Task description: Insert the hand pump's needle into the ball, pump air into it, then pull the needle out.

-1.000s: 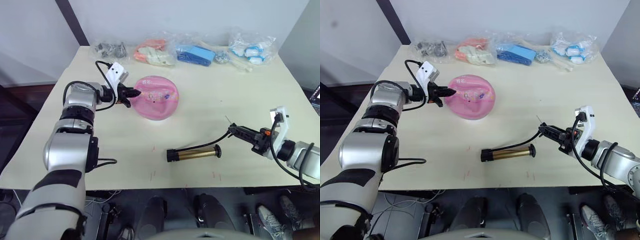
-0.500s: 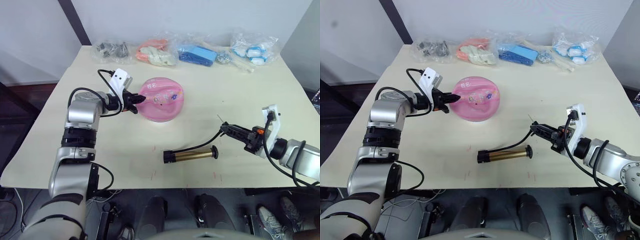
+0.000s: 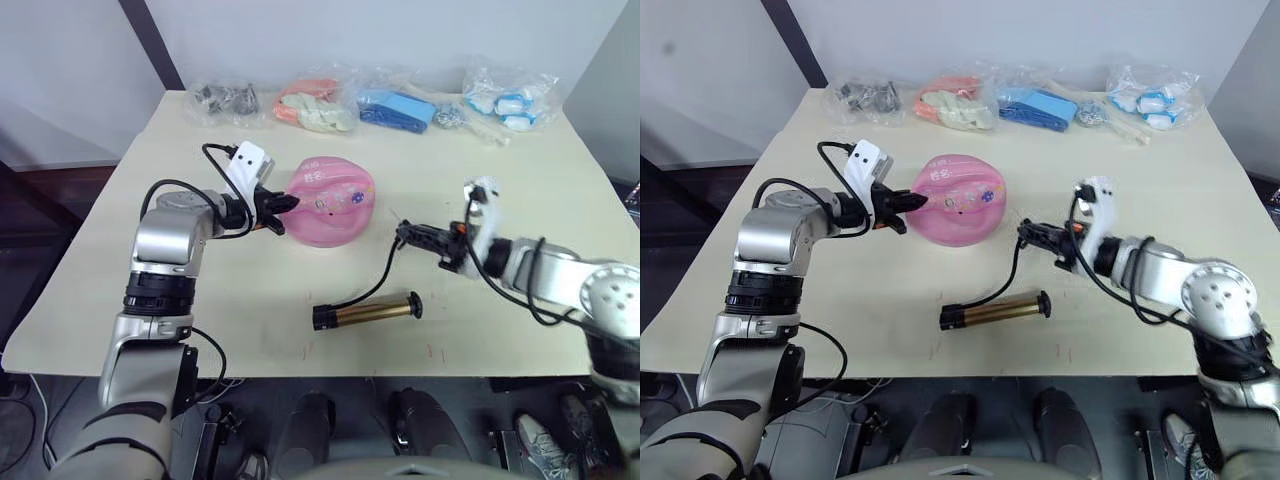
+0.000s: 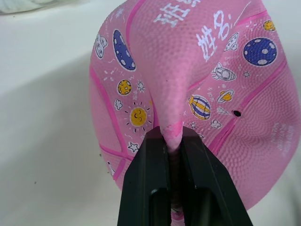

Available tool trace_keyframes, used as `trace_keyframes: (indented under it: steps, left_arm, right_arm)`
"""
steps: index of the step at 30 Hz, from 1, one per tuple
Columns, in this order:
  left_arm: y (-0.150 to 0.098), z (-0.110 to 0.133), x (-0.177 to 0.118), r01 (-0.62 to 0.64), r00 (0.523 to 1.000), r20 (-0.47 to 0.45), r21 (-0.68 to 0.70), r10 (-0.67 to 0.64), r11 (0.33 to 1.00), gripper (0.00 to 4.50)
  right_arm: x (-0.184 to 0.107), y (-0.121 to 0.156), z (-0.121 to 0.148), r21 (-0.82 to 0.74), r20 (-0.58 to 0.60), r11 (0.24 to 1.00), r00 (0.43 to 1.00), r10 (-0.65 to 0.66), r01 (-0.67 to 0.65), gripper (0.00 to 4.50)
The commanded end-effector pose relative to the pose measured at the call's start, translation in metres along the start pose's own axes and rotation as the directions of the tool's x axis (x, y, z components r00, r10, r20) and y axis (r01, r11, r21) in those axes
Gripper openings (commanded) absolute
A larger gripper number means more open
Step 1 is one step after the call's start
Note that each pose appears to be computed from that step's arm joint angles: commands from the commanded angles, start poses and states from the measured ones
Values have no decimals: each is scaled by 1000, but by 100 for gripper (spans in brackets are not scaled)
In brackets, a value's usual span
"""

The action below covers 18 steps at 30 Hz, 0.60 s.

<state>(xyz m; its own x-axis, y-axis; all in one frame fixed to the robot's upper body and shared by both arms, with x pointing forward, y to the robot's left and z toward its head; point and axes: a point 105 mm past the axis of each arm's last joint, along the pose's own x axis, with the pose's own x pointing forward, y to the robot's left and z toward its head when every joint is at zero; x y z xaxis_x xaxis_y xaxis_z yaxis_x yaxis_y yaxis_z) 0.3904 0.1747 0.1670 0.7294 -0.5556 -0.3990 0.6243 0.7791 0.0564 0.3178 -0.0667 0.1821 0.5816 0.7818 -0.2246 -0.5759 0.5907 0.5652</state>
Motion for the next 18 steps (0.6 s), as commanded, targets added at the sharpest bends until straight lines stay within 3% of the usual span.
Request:
trace_keyframes:
  steps: [1,6,13,18]
  left_arm:
    - [-4,-4,8,33,999,-12,19,-33,999,0]
    - [-1,-5,13,43,999,-3,45,-43,998,0]
    - [0,-6,14,48,999,8,62,-48,997,0]
    - [0,-6,14,38,999,22,65,-40,997,0]
  right_arm:
    - [20,16,3,-8,-50,999,998,37,-37,38]
    - [48,38,10,16,-105,994,988,110,-109,38]
    - [62,13,14,56,-156,997,987,-41,50,38]
    - [71,28,14,181,-227,983,973,36,6,38]
